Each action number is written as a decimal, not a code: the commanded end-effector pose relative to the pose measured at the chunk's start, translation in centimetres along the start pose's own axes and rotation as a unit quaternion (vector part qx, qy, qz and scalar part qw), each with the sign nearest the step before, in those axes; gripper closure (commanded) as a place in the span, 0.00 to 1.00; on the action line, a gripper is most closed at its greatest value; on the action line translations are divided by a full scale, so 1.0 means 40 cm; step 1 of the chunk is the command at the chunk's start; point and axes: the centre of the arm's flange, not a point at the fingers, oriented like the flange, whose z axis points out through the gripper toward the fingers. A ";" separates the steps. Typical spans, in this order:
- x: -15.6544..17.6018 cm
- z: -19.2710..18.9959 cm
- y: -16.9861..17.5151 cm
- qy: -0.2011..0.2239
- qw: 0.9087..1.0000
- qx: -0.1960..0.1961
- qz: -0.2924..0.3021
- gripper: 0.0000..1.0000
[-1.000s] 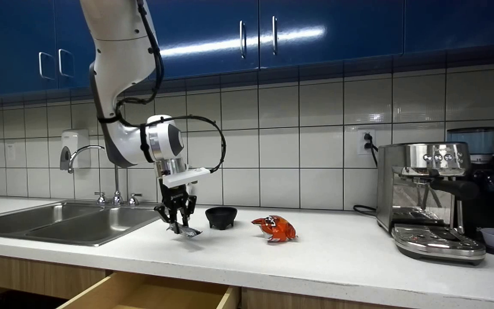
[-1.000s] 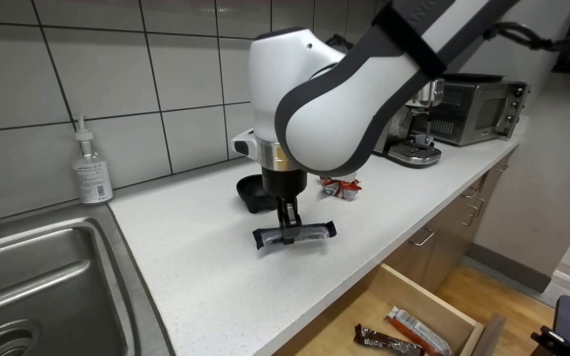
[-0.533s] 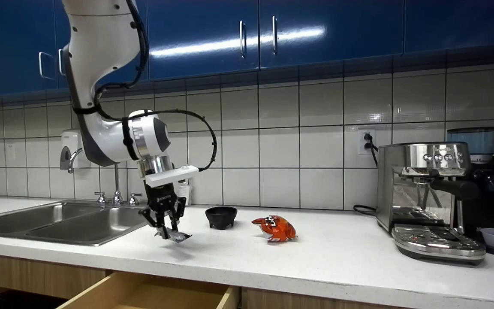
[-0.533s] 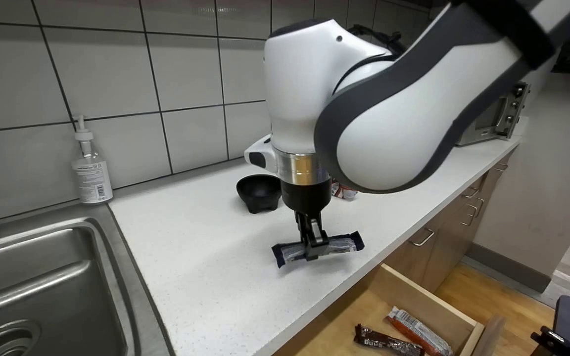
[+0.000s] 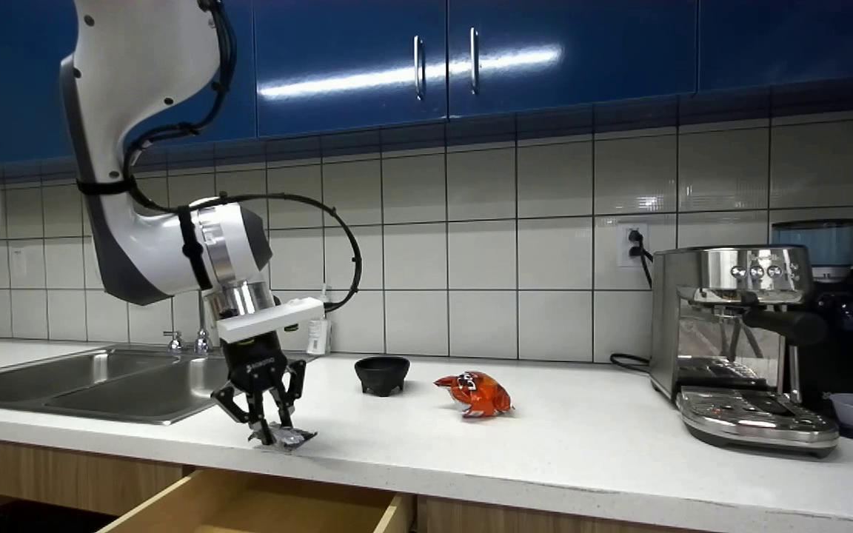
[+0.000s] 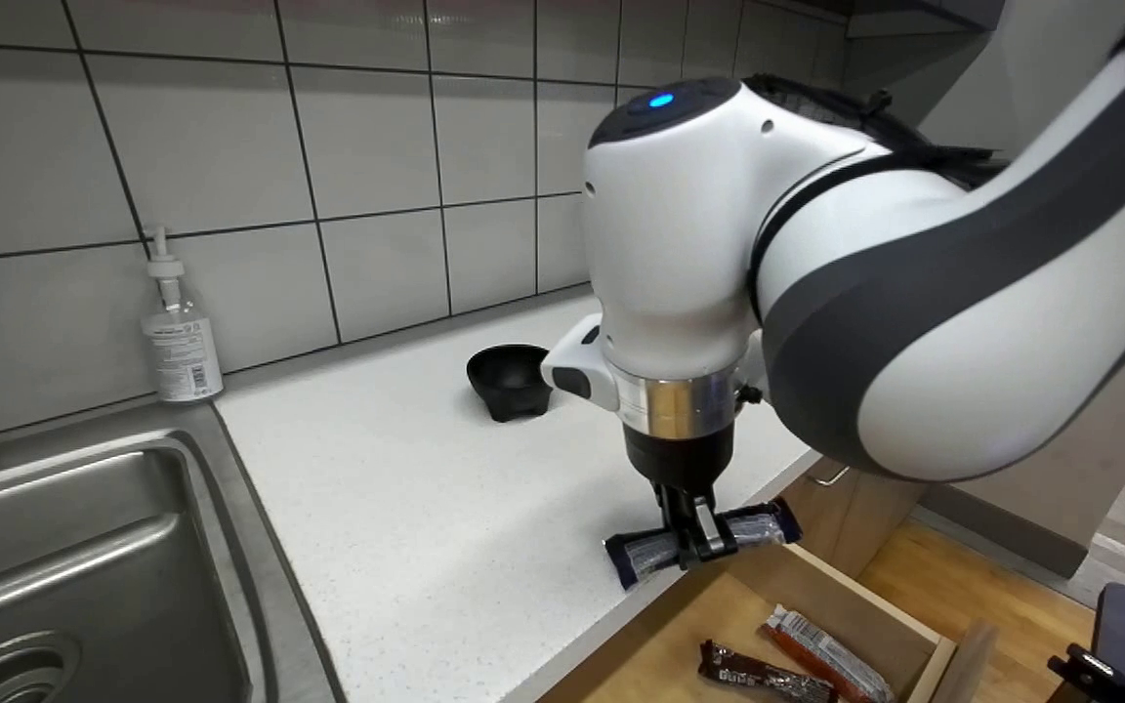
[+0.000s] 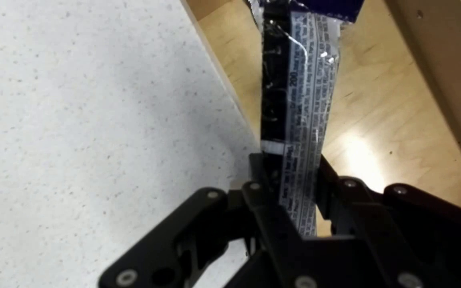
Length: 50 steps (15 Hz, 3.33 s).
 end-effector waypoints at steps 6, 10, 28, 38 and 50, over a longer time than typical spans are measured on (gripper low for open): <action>-0.061 0.074 -0.084 -0.036 0.999 -0.005 0.022 0.92; -0.070 0.114 -0.085 -0.050 0.998 -0.001 0.035 0.92; -0.070 0.106 -0.051 -0.029 0.997 -0.003 0.066 0.00; -0.042 -0.022 0.079 0.021 0.995 -0.029 0.096 0.00; -0.019 -0.054 0.187 0.000 0.987 0.011 0.159 0.00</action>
